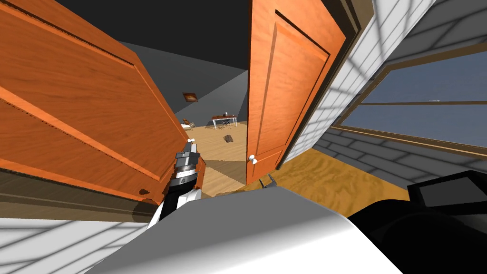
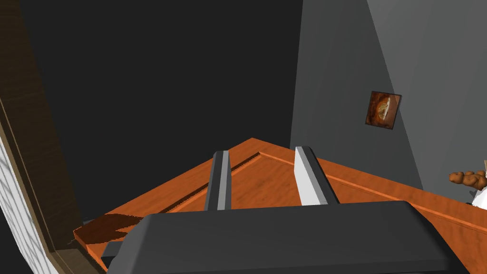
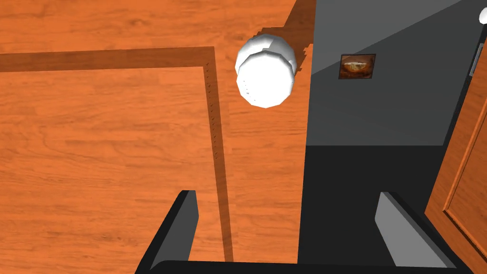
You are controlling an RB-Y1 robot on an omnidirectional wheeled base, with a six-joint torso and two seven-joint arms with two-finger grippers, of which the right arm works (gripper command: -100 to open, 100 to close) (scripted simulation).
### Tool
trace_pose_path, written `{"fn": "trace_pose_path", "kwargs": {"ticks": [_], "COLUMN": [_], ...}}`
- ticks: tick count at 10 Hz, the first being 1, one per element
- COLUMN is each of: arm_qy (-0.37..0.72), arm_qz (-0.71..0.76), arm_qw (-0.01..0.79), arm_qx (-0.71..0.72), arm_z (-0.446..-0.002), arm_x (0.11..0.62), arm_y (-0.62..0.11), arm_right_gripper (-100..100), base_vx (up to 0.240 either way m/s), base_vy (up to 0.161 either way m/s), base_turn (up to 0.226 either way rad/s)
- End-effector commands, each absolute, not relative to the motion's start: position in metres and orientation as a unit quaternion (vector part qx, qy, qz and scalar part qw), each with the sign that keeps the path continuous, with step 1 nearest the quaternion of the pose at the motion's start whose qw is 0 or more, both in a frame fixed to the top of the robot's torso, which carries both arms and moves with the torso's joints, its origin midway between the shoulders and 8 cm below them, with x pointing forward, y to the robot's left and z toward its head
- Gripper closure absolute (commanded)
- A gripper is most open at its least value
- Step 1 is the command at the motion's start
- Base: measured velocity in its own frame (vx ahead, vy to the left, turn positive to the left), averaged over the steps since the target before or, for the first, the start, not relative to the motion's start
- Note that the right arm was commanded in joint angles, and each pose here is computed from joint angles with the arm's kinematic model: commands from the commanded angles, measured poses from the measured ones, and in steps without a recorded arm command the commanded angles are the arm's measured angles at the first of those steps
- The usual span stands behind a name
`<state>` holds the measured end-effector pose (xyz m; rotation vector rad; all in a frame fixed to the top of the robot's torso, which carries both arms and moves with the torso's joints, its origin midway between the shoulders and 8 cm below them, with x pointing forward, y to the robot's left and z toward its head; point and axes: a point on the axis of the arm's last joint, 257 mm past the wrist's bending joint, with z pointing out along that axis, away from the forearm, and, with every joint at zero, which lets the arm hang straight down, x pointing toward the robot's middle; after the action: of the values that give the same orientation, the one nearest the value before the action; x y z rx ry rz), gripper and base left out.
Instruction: Push the door open
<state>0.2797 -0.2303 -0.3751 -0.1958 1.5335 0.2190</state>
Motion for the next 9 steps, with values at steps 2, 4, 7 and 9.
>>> {"fn": "trace_pose_path", "kwargs": {"ticks": [2, 4, 7, 9], "arm_qy": [0.7, 0.701, 0.704, 0.704], "arm_qz": [0.097, 0.092, 0.085, 0.085], "arm_qw": [0.701, 0.699, 0.695, 0.697], "arm_qx": [-0.096, -0.107, -0.116, -0.106], "arm_z": [-0.391, -0.39, -0.392, -0.393], "arm_x": [0.268, 0.273, 0.282, 0.289], "arm_y": [-0.218, -0.228, -0.239, -0.235], "arm_right_gripper": [-100, -100, -100, -100], "base_vx": [0.153, 0.074, 0.201, 0.206], "base_vy": [-0.077, -0.012, 0.06, 0.078], "base_turn": [0.055, 0.018, 0.032, 0.027]}}
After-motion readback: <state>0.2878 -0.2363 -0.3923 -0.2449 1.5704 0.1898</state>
